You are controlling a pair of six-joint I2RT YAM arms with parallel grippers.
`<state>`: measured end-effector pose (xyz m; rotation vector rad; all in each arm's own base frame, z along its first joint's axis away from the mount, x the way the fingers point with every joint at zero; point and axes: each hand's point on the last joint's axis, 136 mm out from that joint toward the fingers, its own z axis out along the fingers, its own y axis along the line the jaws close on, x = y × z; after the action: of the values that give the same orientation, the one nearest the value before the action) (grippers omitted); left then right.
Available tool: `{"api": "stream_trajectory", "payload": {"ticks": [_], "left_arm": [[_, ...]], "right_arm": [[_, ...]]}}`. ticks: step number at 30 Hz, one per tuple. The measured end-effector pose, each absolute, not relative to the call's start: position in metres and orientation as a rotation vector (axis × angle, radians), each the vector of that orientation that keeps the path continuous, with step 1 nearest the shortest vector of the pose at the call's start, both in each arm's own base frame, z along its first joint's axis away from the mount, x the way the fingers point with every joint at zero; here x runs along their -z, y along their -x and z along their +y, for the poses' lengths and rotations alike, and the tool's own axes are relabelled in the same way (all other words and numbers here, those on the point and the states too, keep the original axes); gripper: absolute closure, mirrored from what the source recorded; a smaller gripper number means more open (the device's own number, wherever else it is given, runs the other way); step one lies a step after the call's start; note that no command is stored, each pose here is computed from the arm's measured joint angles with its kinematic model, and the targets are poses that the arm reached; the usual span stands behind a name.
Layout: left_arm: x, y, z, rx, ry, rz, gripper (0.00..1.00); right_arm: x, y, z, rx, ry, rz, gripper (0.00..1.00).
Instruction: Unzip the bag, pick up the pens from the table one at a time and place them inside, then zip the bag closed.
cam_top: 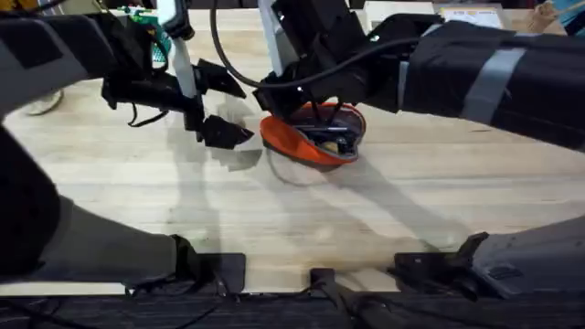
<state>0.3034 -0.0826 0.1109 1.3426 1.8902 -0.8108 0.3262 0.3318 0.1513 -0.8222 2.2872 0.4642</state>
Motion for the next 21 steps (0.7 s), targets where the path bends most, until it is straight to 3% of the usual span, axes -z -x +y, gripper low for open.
{"api": "stream_trajectory", "payload": {"ticks": [6,18,19,21], "left_arm": [[-0.092,-0.304,-0.091,0.953,-1.284,1.897,0.007],[-0.093,-0.308,-0.099,1.048,-1.208,1.846,0.007],[-0.093,-0.308,-0.099,1.048,-1.207,1.841,0.007],[-0.093,-0.308,-0.099,1.048,-1.207,1.84,0.007]], "right_arm": [[-0.173,-0.325,0.33,-0.484,0.807,2.241,0.972],[-0.188,-0.323,0.329,-0.497,0.796,2.21,0.971],[-0.188,-0.323,0.329,-0.498,0.794,2.211,0.939],[-0.186,-0.322,0.328,-0.495,0.796,2.219,0.653]]}}
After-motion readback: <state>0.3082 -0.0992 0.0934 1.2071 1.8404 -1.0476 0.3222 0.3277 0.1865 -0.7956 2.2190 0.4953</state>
